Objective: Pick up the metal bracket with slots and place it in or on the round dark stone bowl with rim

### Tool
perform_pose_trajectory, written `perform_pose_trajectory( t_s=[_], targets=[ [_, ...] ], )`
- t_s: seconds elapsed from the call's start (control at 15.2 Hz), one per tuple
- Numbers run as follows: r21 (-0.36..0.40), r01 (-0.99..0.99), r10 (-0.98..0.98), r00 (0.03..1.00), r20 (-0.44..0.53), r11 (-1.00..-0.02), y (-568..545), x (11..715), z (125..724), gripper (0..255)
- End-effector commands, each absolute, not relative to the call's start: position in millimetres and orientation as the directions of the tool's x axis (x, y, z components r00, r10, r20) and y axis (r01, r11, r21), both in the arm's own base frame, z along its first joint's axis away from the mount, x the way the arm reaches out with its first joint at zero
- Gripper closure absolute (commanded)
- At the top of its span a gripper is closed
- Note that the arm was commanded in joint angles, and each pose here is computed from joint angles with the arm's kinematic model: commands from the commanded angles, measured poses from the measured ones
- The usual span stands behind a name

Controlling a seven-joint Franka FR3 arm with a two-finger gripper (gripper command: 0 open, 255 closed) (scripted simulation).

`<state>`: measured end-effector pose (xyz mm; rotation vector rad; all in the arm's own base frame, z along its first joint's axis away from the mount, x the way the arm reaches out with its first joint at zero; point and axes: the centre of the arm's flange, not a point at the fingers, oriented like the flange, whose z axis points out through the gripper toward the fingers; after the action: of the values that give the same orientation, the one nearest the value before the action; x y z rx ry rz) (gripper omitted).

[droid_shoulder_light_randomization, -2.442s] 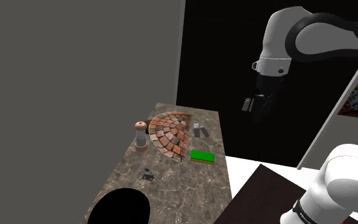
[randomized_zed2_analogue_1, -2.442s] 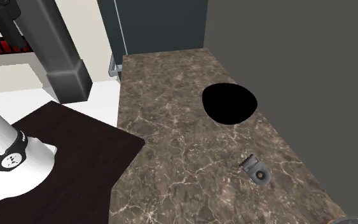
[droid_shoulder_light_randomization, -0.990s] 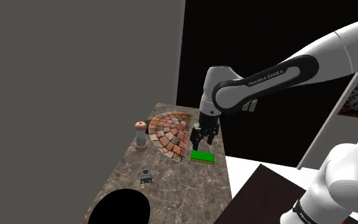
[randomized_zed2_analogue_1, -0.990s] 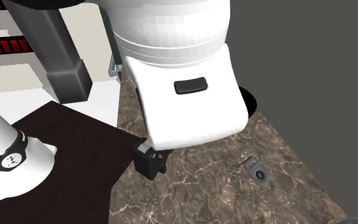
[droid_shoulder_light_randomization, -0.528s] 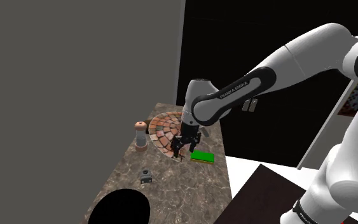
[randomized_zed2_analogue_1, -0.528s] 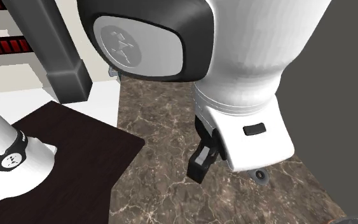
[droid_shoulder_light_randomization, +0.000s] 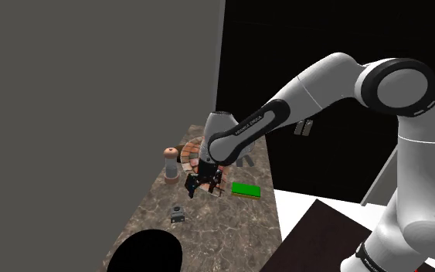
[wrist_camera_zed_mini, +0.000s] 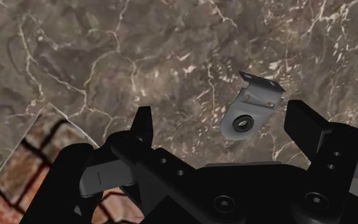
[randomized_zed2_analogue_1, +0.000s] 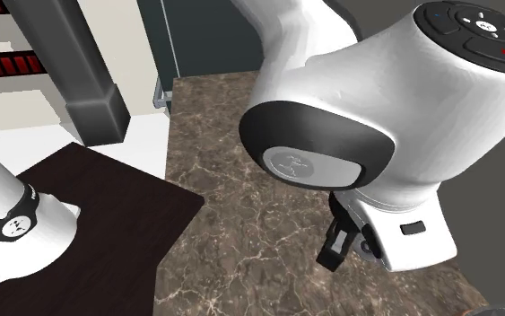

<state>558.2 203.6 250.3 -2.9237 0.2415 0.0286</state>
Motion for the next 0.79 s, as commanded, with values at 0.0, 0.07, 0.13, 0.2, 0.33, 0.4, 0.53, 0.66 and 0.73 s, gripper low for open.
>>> perform_pose_trajectory(
  t_s=[0.0, 0.07, 0.13, 0.2, 0.33, 0.4, 0.53, 0.66, 0.73],
  targets=[
    [-0.217, -0.174, -0.171, 0.985, -0.032, -0.961, 214.4, 576.0, 234.5, 0],
    [-0.224, -0.178, -0.175, 0.984, -0.031, -0.958, 219.6, 584.5, 226.9, 0],
    [-0.230, -0.182, -0.180, 0.983, -0.029, -0.956, 224.7, 593.0, 219.3, 0],
    [-0.237, -0.186, -0.185, 0.982, -0.028, -0.954, 229.9, 601.6, 211.8, 0],
    [-0.250, -0.194, -0.194, 0.981, -0.025, -0.949, 240.2, 618.9, 197.0, 0],
    [-0.255, -0.197, -0.198, 0.980, -0.023, -0.947, 244.3, 625.7, 191.2, 0],
    [-0.255, -0.197, -0.198, 0.980, -0.023, -0.947, 247.0, 626.0, 181.0, 0],
    [-0.255, -0.197, -0.198, 0.980, -0.023, -0.947, 249.6, 626.2, 170.8, 0],
    [-0.255, -0.197, -0.198, 0.980, -0.023, -0.947, 251.0, 626.4, 165.7, 0]
  ],
)
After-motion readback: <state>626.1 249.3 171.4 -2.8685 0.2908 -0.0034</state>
